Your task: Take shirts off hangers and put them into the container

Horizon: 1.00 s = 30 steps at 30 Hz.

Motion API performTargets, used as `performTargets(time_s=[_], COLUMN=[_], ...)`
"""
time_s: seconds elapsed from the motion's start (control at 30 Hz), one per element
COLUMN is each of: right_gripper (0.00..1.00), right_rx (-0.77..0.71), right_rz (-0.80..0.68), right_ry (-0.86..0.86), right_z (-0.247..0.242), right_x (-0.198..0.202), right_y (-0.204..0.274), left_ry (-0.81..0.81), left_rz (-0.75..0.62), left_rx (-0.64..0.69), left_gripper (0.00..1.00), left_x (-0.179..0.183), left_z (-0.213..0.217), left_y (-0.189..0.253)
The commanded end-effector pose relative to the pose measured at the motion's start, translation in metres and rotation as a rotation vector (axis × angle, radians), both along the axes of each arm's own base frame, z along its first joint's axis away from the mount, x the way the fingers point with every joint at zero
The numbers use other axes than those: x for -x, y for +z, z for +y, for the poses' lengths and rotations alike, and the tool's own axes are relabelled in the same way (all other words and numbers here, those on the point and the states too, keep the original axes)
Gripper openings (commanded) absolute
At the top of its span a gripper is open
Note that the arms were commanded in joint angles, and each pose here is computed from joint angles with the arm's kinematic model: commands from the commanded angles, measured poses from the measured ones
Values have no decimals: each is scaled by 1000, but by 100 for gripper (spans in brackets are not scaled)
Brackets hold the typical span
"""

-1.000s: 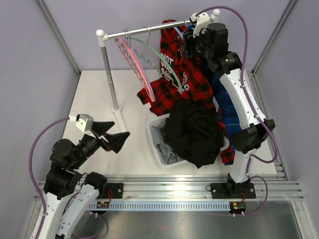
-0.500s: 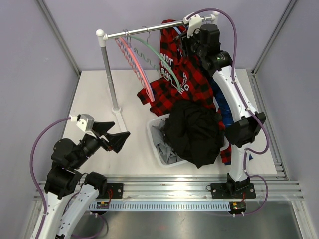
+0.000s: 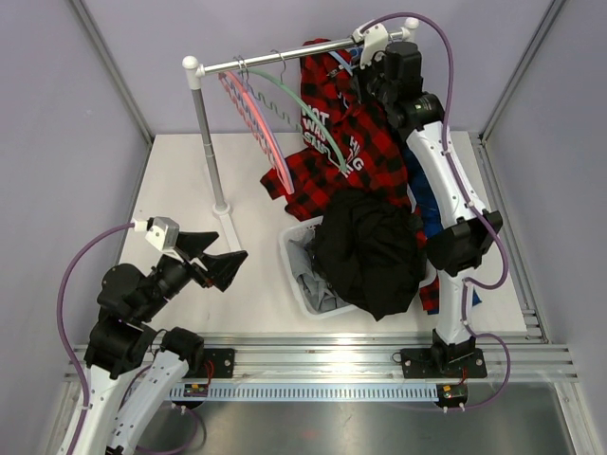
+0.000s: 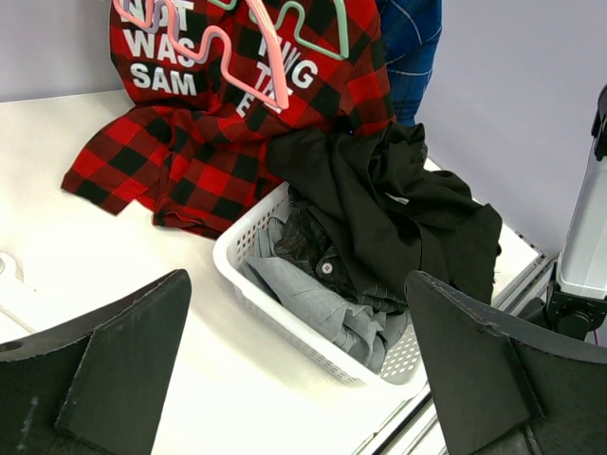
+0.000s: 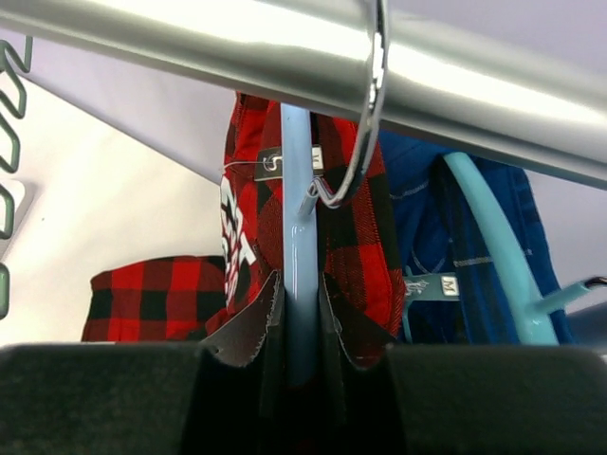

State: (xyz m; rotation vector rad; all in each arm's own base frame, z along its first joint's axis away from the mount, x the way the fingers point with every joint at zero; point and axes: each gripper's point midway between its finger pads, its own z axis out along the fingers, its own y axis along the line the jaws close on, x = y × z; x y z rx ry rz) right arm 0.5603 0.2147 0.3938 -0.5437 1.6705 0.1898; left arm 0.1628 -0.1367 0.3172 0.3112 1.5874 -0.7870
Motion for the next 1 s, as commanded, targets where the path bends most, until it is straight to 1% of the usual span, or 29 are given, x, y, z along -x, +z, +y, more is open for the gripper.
performTargets(time_s=[0.0,0.1,0.27,0.37,0.63,0.83,0.97], right_gripper=[0,0,0,0,0,0,0], right_rx=[-117,-175,-211,-218,-188,-179,-116], right_rz=[-134,-141,-181,-187,-179,-182,-160], right_ry=[12,57,113,140,195,202,211], right_z=[-15,-13,-10,-8,-4,-7,-11], right_x=[6,17,40,49,66,77,89], right_y=[67,84,114,121,119,124,111], left_ry=[13,12,4,0,2,2,2], left_rz=[-19,-19,-20,-21,-28,-28,-30], left_rx=[21,25,36,41,49,55,57], left_gripper=[99,99,99,99,99,99,99], left_x=[-5,-4,-6,-5,0,1,3], left_z=[0,0,-2,-3,-1,-1,0], left_y=[8,10,12,13,15,16,17])
